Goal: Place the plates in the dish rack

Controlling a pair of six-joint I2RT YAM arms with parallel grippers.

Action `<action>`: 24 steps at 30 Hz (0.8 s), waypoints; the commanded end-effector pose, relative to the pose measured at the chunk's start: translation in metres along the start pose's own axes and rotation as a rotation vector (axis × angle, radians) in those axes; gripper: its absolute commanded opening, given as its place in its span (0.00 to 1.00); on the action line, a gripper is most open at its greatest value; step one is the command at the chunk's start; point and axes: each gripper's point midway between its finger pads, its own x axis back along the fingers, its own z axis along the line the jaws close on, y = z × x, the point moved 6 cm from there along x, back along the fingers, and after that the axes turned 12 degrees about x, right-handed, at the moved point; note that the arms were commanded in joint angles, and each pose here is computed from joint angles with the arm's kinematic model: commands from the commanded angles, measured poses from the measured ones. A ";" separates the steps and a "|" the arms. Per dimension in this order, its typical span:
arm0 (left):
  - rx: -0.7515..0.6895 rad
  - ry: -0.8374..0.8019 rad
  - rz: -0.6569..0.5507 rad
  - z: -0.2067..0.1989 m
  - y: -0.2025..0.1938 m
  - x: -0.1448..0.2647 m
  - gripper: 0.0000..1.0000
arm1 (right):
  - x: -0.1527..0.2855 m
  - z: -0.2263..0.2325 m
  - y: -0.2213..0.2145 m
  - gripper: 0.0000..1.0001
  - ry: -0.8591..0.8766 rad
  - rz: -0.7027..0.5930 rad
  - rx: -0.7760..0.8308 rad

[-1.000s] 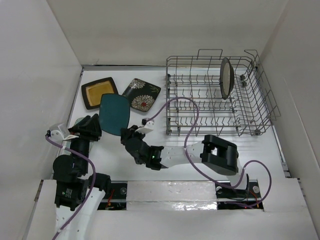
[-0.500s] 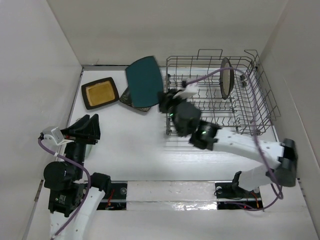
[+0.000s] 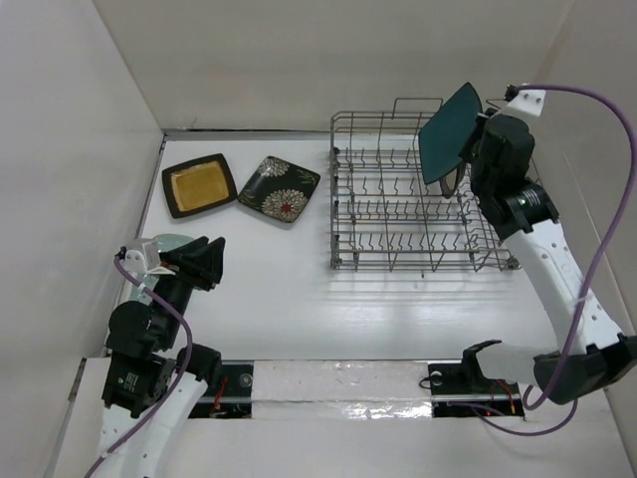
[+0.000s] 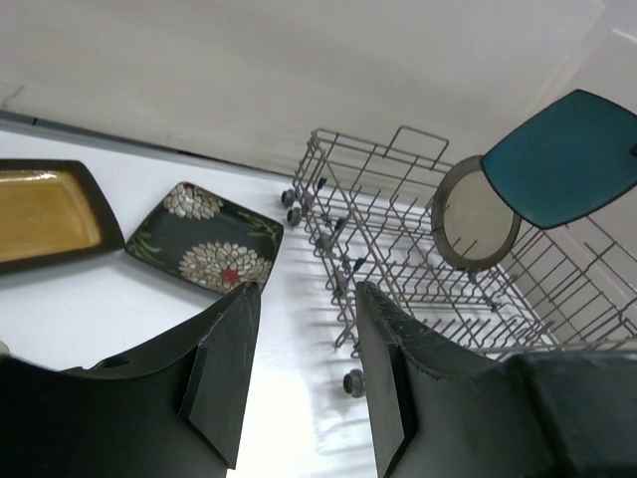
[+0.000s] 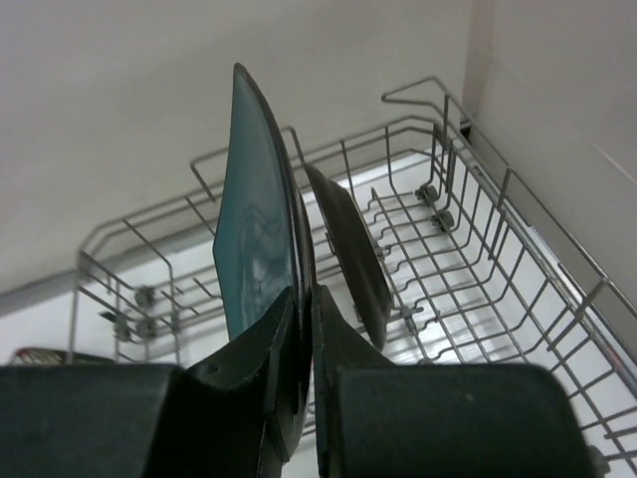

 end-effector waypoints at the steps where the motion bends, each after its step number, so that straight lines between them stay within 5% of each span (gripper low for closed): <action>1: -0.006 -0.007 0.025 0.001 -0.006 -0.004 0.40 | -0.012 0.004 0.035 0.00 0.089 -0.094 -0.017; 24: -0.011 -0.003 0.047 0.003 -0.010 -0.007 0.40 | -0.104 0.034 0.039 0.00 -0.118 -0.195 0.489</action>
